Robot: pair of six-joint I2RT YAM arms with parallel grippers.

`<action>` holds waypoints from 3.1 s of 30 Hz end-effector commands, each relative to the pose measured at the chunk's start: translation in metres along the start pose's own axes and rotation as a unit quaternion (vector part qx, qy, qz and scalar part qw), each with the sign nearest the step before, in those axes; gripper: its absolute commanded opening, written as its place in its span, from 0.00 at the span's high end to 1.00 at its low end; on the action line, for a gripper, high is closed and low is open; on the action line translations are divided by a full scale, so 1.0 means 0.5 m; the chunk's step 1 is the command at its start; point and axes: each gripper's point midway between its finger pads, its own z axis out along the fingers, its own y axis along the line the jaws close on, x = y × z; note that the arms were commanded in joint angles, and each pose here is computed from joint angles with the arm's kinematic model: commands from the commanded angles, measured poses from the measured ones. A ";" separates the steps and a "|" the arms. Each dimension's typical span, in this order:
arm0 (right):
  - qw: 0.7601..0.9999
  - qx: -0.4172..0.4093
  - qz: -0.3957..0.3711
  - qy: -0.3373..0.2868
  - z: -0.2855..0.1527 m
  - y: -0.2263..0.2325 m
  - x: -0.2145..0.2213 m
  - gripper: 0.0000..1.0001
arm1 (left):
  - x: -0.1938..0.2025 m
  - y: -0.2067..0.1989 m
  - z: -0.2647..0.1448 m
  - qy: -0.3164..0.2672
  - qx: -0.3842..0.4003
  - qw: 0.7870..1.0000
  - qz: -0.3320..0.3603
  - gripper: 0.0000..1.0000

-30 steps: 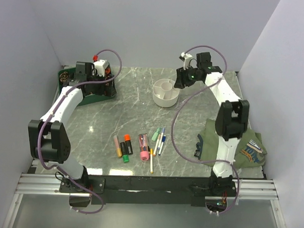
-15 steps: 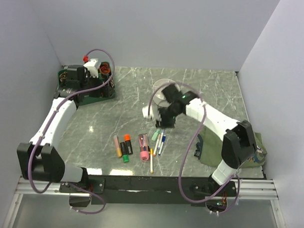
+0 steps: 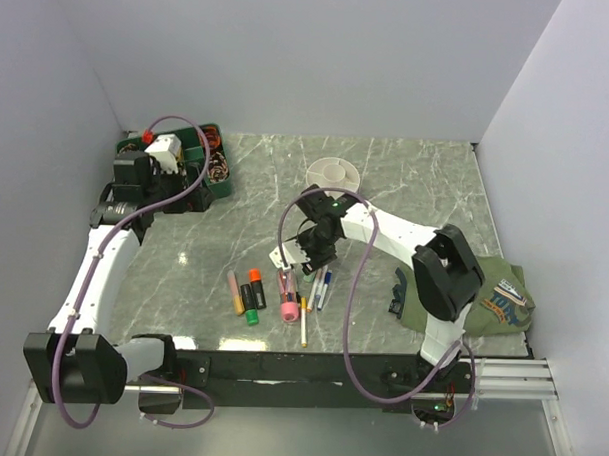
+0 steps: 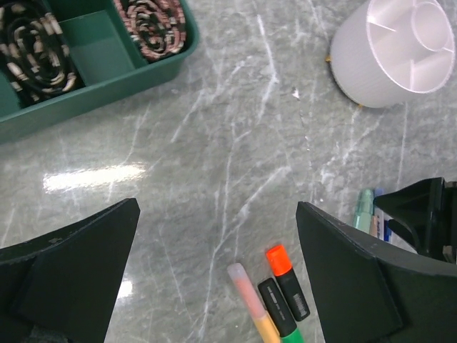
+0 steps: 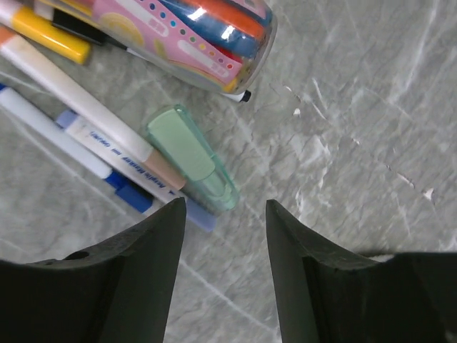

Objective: Sort the stationery into containers
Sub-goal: Pick up the pen from the center of the board.

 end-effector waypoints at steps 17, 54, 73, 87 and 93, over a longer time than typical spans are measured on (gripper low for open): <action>0.993 -0.061 -0.096 0.013 0.060 0.015 0.009 0.50 | -0.012 0.065 -0.021 -0.028 -0.035 0.998 -0.044 0.01; 0.990 -0.135 -0.030 -0.004 0.118 0.033 -0.020 0.52 | 0.010 0.087 -0.009 -0.016 -0.036 0.997 -0.072 0.01; 0.991 -0.132 -0.022 -0.018 0.024 0.000 -0.055 0.46 | -0.003 0.086 -0.005 -0.018 -0.031 0.997 -0.075 0.01; 0.992 -0.114 -0.050 -0.002 0.097 -0.016 -0.017 0.46 | -0.007 0.104 0.007 -0.013 -0.040 0.996 -0.080 0.01; 0.991 -0.118 -0.059 0.011 0.113 -0.005 0.003 0.46 | 0.000 0.110 0.016 -0.008 -0.040 0.995 -0.086 0.00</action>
